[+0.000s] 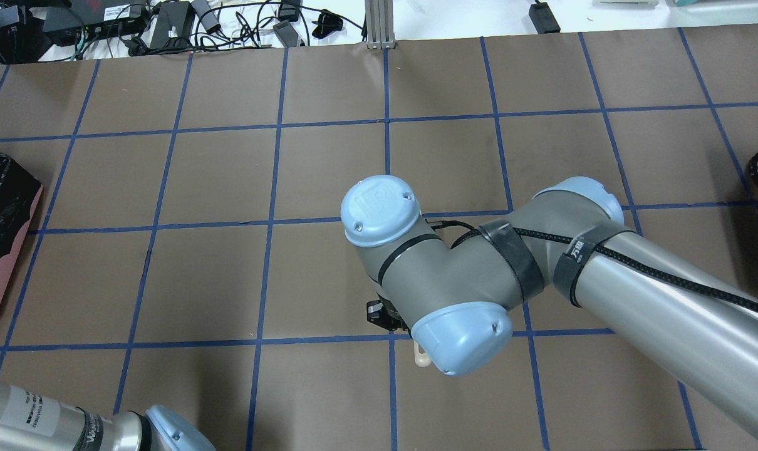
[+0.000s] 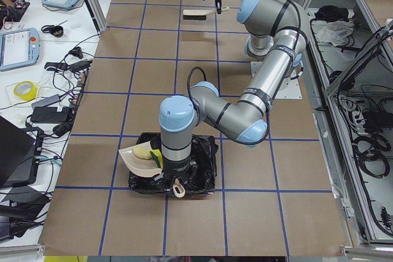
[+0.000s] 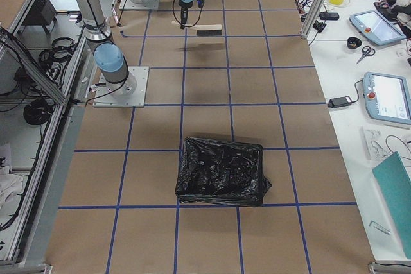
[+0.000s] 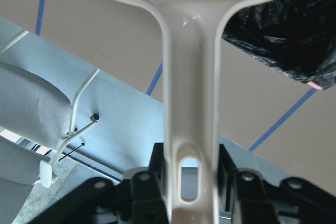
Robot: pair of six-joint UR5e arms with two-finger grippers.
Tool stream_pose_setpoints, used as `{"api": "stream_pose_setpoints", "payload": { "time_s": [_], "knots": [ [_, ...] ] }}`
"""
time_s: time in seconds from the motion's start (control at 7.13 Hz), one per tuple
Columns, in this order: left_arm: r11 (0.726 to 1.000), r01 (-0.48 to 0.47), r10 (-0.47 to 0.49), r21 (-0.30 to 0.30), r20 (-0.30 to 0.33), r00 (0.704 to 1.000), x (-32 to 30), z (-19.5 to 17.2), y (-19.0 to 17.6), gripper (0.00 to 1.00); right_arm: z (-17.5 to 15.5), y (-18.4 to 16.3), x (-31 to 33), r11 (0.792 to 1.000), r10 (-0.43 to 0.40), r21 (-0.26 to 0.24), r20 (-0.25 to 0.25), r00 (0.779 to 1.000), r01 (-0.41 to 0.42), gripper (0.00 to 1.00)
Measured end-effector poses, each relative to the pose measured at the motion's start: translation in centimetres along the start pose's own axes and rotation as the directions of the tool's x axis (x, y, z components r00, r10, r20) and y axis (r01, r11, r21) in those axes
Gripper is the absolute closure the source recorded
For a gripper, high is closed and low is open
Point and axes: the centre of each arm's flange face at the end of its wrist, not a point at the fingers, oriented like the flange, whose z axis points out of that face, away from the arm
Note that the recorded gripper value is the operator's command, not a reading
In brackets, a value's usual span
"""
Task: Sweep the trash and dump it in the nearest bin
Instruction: 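Tip the dustpan over the black bin with the left gripper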
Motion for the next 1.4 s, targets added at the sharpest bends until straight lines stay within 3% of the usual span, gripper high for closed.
{"api": "stream_pose_setpoints", "payload": {
  "time_s": [0.28, 0.7, 1.26, 1.4],
  "knots": [
    [0.995, -0.077, 0.081, -0.068, 0.064, 0.995, 0.5, 1.2, -0.5, 1.00, 1.0, 1.3, -2.1, 0.999, -0.026, 0.020, 0.024, 0.999, 0.025, 1.00],
    [0.921, -0.253, 0.311, -0.297, 0.170, 0.935, 1.6, 0.7, -1.0, 1.00, 2.4, 2.6, -3.7, 0.999, -0.043, 0.012, 0.021, 0.999, 0.043, 1.00],
    [0.847, -0.357, 0.461, -0.394, 0.209, 0.862, 0.1, -5.1, -3.9, 1.00, 4.3, 3.5, -3.5, 1.000, -0.027, 0.015, 0.022, 0.999, 0.027, 0.99],
    [0.842, -0.366, 0.474, -0.395, 0.219, 0.853, -0.2, -7.2, -4.9, 1.00, 4.3, 3.7, -3.6, 1.000, -0.023, 0.018, 0.022, 0.999, 0.022, 0.84]
  ]
}}
